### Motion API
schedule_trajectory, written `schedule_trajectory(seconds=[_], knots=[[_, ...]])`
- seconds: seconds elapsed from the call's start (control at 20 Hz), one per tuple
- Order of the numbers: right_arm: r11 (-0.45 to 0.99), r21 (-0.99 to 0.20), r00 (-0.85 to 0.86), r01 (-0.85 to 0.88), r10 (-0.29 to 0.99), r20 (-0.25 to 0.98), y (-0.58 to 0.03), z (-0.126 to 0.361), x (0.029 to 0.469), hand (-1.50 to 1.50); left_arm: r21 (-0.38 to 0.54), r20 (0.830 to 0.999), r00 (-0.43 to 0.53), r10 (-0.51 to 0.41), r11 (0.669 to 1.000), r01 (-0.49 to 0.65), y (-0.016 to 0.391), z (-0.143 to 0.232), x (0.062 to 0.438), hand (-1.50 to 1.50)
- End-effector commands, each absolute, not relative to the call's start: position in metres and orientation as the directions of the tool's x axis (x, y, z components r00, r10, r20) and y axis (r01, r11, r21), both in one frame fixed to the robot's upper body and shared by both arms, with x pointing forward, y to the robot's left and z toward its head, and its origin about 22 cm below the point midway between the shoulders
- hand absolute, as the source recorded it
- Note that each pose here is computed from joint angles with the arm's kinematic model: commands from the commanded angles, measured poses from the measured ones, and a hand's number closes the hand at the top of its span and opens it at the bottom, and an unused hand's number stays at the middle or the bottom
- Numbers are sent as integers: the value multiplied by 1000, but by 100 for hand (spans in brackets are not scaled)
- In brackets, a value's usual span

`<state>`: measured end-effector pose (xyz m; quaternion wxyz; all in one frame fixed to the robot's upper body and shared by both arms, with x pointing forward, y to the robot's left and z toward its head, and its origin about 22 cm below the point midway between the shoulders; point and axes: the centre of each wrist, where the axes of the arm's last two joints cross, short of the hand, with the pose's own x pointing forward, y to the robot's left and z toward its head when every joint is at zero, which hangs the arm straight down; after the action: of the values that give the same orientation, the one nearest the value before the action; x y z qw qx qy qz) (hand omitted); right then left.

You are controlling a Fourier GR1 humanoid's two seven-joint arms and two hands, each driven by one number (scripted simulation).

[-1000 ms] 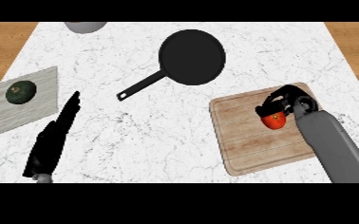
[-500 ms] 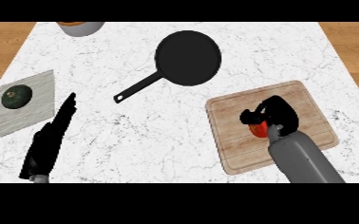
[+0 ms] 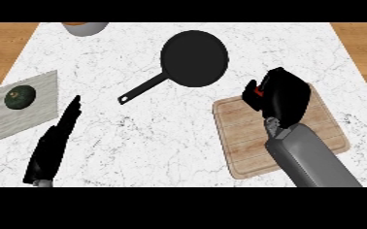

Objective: Pick the tomato from the cutting board and place it in the pan

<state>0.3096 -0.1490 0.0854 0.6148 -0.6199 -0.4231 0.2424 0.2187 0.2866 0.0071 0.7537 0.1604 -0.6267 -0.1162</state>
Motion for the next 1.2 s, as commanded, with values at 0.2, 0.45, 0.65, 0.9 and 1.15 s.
schedule_trajectory(seconds=[0.2,0.45,0.65,0.9,1.15], knots=[[116,-909,559,400,755,342,-92,147,345,150,367,916,174,-361,930,-4,279,11,233,0],[221,-891,524,397,742,418,-90,137,388,150,386,912,148,-382,923,7,271,0,229,0],[282,-860,524,425,698,488,-94,152,416,150,385,915,129,-383,923,12,273,15,233,0],[374,-839,515,395,666,539,-109,120,436,150,375,919,127,-374,927,17,280,5,230,0],[382,-871,562,309,665,491,-124,91,446,150,385,916,93,-390,921,65,268,15,238,0]])
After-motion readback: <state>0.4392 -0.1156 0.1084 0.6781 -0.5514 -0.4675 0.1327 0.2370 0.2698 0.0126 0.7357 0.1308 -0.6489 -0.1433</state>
